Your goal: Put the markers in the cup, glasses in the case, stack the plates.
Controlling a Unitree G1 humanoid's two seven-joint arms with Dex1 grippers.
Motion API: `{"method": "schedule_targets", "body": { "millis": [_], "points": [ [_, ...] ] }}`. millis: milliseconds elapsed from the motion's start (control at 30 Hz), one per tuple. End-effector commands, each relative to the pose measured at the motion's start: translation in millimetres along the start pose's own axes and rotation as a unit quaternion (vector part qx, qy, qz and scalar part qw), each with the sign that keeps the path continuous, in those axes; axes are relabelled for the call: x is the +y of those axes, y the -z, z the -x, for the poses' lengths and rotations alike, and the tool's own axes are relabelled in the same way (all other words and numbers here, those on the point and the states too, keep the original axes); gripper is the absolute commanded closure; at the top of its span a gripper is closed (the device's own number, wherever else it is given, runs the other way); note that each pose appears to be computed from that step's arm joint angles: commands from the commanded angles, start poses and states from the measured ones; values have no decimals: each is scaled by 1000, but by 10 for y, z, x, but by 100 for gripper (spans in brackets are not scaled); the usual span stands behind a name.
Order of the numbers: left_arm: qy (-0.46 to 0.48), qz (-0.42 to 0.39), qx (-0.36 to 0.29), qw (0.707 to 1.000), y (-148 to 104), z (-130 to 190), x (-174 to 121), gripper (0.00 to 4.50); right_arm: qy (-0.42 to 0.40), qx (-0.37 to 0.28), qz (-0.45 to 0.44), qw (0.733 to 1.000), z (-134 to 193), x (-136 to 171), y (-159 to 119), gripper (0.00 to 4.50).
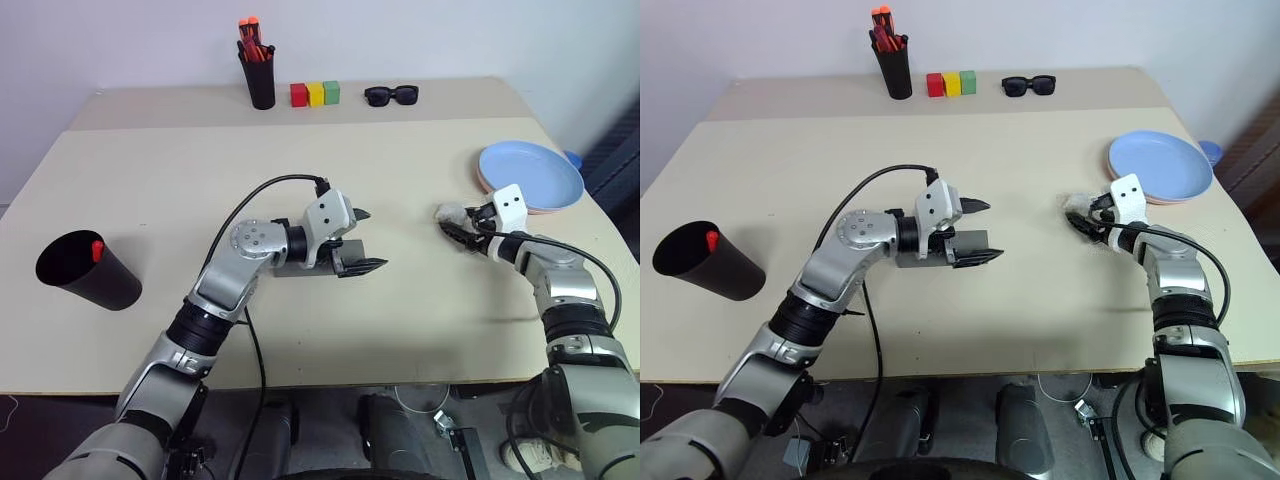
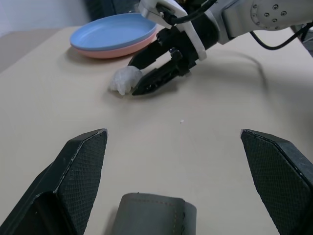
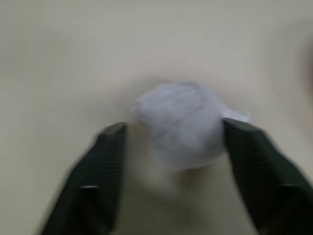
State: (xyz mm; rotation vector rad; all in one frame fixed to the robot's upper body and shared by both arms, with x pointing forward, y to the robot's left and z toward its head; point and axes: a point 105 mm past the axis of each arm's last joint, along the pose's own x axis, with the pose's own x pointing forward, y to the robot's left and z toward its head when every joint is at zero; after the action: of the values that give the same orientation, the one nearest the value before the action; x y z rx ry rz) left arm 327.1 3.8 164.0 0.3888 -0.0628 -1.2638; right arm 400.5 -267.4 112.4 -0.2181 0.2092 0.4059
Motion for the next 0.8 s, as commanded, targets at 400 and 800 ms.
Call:
{"method": "schedule_targets", "body": {
  "millis": [400, 800],
  "points": [
    [-18, -12, -17, 1000, -118, 32, 33, 0, 170, -124, 60, 976, 208, -740, -997, 339],
    [-46, -11, -17, 999, -122, 78, 95, 0, 256, -47, 77, 962, 292, -1032, -808, 166]
  ]
}}
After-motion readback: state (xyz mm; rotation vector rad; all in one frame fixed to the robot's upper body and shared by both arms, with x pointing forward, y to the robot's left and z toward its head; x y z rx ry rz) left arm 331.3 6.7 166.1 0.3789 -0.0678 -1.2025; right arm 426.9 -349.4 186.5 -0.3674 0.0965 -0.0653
